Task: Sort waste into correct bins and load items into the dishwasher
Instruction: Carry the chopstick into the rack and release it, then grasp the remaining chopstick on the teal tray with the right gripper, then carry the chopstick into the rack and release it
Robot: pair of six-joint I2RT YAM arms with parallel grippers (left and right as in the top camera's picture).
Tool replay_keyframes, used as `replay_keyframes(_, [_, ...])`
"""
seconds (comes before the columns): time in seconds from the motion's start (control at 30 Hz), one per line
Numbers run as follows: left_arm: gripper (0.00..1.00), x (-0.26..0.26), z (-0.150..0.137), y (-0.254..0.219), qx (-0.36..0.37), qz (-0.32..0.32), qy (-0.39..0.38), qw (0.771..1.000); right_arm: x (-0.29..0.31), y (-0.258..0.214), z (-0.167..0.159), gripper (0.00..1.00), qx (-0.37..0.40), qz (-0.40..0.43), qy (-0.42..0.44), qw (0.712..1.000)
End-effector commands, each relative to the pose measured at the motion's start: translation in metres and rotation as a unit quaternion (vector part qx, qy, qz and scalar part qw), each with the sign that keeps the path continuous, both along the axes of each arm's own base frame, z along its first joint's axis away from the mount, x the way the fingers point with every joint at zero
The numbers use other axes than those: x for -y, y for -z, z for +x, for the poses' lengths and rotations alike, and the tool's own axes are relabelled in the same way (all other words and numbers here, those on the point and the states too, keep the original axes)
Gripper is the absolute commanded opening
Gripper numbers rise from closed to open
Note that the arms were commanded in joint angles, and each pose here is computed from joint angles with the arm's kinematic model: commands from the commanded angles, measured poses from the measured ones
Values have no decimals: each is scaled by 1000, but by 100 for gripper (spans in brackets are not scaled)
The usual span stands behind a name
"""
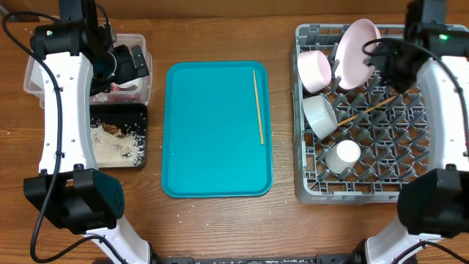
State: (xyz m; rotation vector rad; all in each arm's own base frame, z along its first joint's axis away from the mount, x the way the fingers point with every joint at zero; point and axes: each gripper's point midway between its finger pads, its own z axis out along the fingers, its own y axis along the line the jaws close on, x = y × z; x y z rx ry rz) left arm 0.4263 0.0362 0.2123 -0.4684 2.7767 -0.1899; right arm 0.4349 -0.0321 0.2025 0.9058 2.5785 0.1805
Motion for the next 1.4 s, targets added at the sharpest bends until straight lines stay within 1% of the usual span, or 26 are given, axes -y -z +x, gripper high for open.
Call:
replay_keyframes(0.0, [100,-1,0,-14,19,3,4,1000,-86,-31,-1,68,43,26,-125,991])
replay_keyframes(0.07, [100,-1,0,-14,19,3,4,1000,-124,-27,-3,66,47,19,-172,984])
replay_keyframes(0.1, [100,-1,0,-14,19,3,4,1000,-154,-18,-4,66,50,-9,-202,978])
replay_keyframes(0.2, [100,-1,0,-14,19,3,4,1000,-189,12,-9,61,42,-64,-237,968])
replay_keyframes(0.27, [100,-1,0,-14,19,3,4,1000,-212,34,-13,58,32,-73,-276,958])
replay_keyframes(0.33, [100,-1,0,-14,19,3,4,1000,-232,68,-16,53,14,-79,-304,949])
replay_keyframes(0.5, [100,-1,0,-14,19,3,4,1000,-245,129,-13,50,-29,-87,-312,946])
replay_keyframes(0.63, [100,-1,0,-14,19,3,4,1000,-255,169,-11,48,-53,-73,-324,942])
replay_keyframes(0.77, [100,-1,0,-14,19,3,4,1000,-258,192,-10,47,-65,-68,-327,941])
replay_keyframes(0.9, [100,-1,0,-14,19,3,4,1000,-261,217,-18,42,-93,-54,-333,937])
replay_keyframes(1.0, [100,-1,0,-14,19,3,4,1000,-262,223,-21,32,-102,-49,-335,935])
replay_keyframes(1.07, [100,-1,0,-14,19,3,4,1000,-262,223,-21,19,-101,-49,-335,935])
replay_keyframes(1.1, [100,-1,0,-14,19,3,4,1000,-262,223,-21,9,-101,-48,-334,936])
replay_keyframes(1.13, [100,-1,0,-14,19,3,4,1000,-262,223,-21,5,-102,-48,-331,937])
replay_keyframes(1.27, [100,-1,0,-14,19,3,4,1000,-259,212,-20,4,-102,-54,-322,940])
replay_keyframes(1.33, [100,-1,0,-14,19,3,4,1000,-256,194,-16,4,-93,-63,-318,942])
replay_keyframes(1.37, [100,-1,0,-14,19,3,4,1000,-255,177,-12,4,-81,-69,-315,943])
